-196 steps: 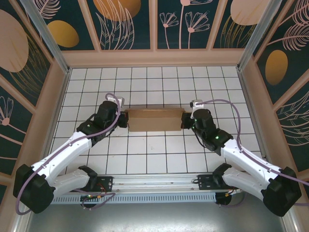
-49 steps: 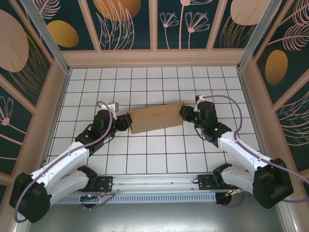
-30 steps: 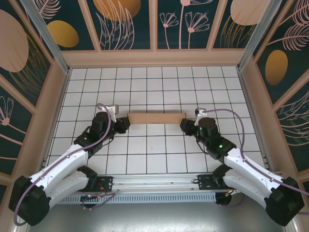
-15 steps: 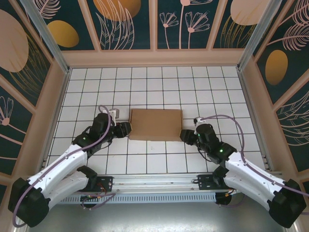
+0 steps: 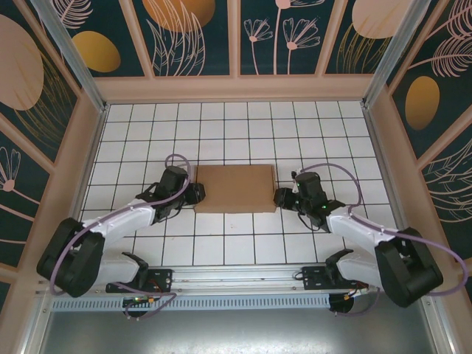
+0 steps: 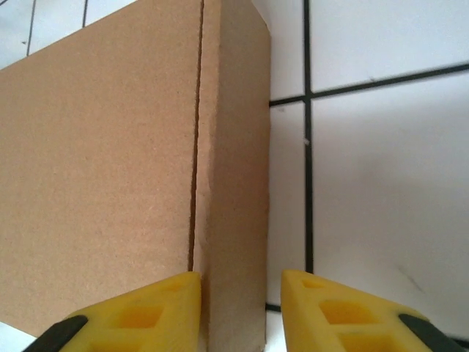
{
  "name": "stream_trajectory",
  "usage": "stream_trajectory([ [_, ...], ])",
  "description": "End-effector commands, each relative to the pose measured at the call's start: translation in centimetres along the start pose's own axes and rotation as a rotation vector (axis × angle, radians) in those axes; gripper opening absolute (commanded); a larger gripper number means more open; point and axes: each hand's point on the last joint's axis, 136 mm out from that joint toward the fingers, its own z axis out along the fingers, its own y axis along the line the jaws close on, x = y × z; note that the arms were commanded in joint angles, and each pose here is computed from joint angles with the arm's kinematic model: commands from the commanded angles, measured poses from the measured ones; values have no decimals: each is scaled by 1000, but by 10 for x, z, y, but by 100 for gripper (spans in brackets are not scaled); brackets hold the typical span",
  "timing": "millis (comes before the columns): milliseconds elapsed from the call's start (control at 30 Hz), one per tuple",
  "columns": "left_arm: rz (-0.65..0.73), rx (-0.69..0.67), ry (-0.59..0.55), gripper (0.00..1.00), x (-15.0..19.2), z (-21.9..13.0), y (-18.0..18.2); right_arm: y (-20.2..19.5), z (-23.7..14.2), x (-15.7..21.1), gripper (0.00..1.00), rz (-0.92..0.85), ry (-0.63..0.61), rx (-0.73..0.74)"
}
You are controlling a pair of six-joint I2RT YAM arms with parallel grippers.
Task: Fold the paper box
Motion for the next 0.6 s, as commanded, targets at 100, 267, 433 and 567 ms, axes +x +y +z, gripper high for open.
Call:
stream_trajectory([
  [100, 18, 16, -60, 38, -29, 28, -12, -10, 19, -33, 26, -11, -61, 27],
  [267, 47, -24, -84, 36, -53, 47, -16, -20, 33, -53, 25, 26, -75, 48],
  [433, 100, -91, -106, 37, -79, 59, -15, -18, 45, -75, 25, 24, -99, 64],
  [567, 95, -122, -120, 44, -92, 61, -9, -19, 57, -87, 26, 21, -92, 78],
])
